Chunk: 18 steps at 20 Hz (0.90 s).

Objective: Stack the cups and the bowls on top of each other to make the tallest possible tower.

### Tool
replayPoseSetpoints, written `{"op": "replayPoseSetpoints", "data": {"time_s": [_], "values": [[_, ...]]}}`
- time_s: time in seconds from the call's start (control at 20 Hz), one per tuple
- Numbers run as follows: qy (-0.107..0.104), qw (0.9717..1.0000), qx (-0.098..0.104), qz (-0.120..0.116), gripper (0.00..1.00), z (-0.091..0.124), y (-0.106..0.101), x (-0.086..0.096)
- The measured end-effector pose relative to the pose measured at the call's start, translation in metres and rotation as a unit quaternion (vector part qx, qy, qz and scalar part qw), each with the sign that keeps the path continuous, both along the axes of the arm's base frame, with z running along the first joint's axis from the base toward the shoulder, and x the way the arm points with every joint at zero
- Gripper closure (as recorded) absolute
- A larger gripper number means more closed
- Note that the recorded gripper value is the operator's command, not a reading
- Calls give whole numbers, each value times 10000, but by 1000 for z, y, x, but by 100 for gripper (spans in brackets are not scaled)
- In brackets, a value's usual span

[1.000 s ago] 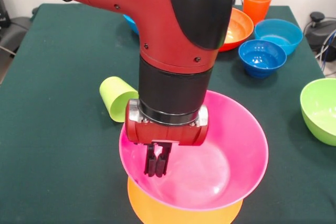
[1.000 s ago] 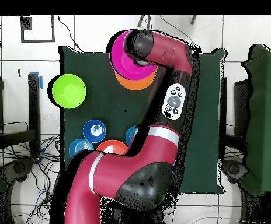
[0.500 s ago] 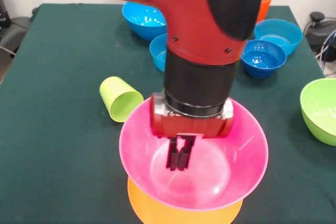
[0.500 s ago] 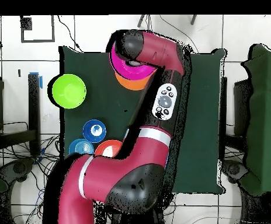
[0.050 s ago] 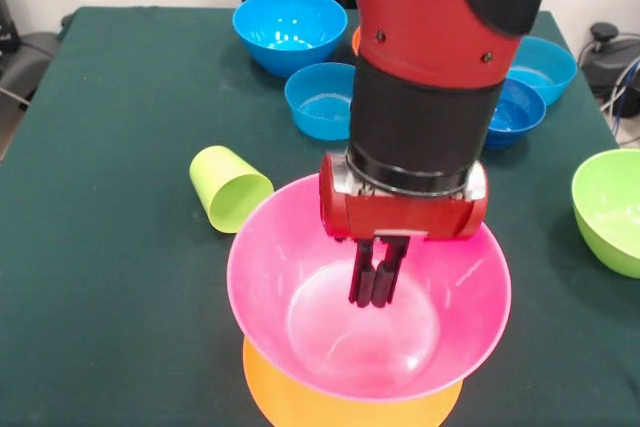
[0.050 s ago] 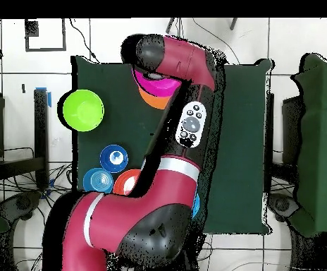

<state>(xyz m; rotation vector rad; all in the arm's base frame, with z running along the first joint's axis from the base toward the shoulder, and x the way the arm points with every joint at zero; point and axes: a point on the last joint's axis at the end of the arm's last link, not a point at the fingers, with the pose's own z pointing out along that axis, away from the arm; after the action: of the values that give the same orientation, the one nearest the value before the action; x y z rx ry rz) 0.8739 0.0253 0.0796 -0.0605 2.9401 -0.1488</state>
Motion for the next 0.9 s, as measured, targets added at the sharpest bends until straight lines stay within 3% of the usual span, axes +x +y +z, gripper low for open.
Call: {"op": "replayPoseSetpoints", "data": {"time_s": [0.45, 0.65, 0.9], "values": [[49, 9994, 124, -305, 100, 44, -17, -19], [14, 9988, 166, -461, 100, 72, -28, -28], [-152, 9975, 214, -651, 100, 129, -41, -41]]}}
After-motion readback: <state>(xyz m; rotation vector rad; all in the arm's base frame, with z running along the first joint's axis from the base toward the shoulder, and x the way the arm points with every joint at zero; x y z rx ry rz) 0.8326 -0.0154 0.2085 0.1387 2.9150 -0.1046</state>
